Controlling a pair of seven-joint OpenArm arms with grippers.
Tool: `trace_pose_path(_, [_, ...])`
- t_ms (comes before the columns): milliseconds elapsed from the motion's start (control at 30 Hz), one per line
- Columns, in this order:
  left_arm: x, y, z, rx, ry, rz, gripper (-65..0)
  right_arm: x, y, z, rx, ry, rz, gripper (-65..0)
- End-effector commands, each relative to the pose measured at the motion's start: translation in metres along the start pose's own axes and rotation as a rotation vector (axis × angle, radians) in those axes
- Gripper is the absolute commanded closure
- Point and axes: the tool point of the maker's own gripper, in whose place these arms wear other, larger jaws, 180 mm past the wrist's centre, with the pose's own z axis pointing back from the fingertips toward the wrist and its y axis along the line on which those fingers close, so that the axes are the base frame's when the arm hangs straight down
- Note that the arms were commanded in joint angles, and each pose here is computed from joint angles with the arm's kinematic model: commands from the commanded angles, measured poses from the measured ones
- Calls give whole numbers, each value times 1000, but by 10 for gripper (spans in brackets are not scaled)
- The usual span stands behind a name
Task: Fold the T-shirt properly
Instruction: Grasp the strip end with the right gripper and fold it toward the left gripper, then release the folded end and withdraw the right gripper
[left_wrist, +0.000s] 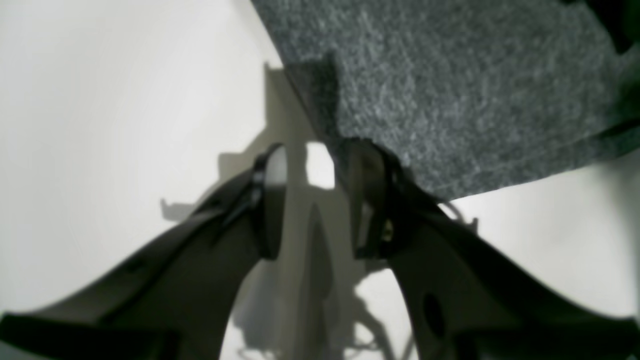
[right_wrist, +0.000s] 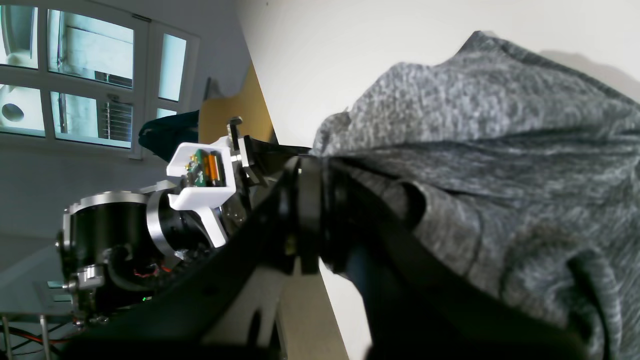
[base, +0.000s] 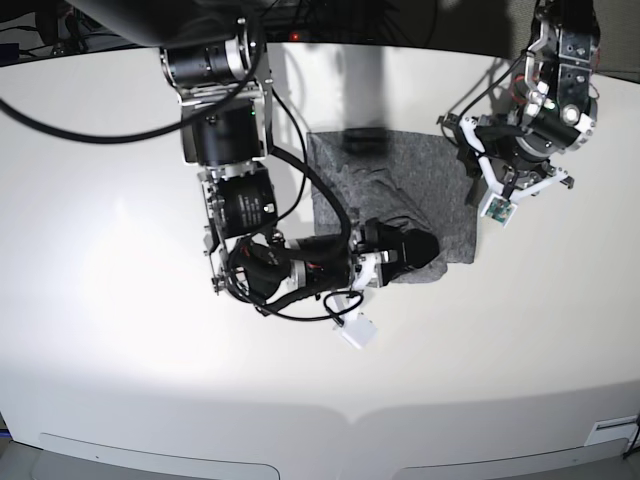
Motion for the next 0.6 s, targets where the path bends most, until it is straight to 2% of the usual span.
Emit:
trace_pose_path(0, [11, 5, 4, 17, -40, -6, -200, 20, 15, -1, 34, -31, 51, -129])
trace_pose_path(67, [11, 5, 4, 17, -40, -6, -200, 17, 21, -7, 52, -11, 62, -218])
trace_pose_path(100, [11, 5, 4, 17, -40, -6, -200, 16, 27, -10, 76, -6, 67, -228])
trace_pose_path(233, [11, 5, 4, 17, -40, -6, -200, 13, 61, -25, 214, 13, 84, -228])
trace_pose_path(333, [11, 5, 4, 17, -38, -6, -200, 6, 76, -35, 262, 57, 105, -228])
trace_pose_path(467, [11, 5, 4, 17, -36, -6, -200, 15, 75, -35, 229, 72, 149, -227])
trace_pose_path(567, [12, 5, 4, 17, -40, -6, -200, 45, 57, -25, 109, 18, 205, -227])
